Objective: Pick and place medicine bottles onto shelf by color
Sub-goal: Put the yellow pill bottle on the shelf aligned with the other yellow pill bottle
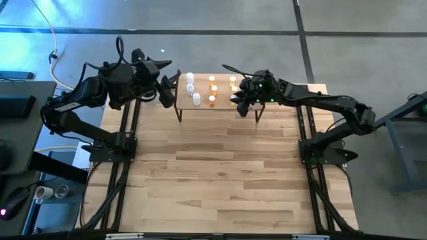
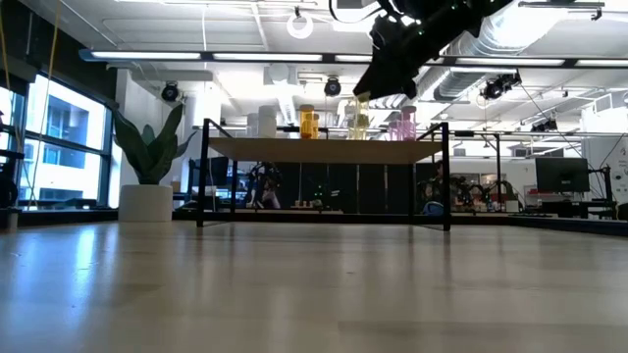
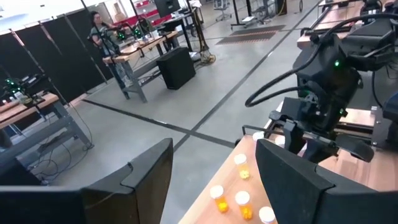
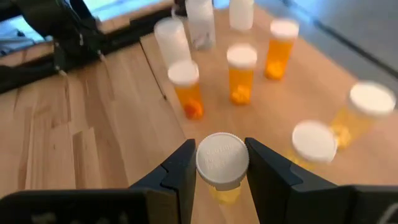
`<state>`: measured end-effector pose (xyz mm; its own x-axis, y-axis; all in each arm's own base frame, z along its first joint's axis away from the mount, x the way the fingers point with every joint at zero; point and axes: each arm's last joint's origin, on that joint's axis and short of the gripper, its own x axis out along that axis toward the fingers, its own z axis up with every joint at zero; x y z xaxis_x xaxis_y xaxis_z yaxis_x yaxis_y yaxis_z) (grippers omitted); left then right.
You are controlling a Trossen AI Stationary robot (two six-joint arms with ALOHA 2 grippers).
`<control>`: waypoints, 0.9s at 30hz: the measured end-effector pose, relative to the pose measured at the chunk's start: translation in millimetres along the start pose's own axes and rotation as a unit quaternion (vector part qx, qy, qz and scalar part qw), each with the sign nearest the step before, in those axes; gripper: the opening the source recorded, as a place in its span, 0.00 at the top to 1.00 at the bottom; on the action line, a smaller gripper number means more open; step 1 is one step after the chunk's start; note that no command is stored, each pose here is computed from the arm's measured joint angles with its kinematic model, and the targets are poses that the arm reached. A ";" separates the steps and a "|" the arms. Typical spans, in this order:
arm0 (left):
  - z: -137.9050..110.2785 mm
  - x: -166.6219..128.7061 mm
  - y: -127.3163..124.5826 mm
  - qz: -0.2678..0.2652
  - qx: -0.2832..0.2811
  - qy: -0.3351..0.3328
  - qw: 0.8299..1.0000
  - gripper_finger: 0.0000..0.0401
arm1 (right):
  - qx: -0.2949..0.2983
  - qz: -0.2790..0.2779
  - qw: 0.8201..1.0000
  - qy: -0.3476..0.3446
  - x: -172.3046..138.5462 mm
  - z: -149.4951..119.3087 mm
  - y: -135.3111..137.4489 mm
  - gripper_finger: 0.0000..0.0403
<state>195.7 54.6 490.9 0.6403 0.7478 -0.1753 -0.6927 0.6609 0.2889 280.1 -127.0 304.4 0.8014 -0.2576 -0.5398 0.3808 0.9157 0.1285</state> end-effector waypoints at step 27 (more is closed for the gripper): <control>0.0 0.0 -0.1 0.000 0.001 0.000 1.000 0.45 | -0.038 -0.031 0.998 0.031 21.1 -9.6 3.0 0.73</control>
<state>195.8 54.6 490.9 0.6411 0.7472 -0.1751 -0.6913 0.6614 0.2911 293.7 -126.7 285.5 0.7464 -0.2965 -0.5958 0.3901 0.9202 0.0308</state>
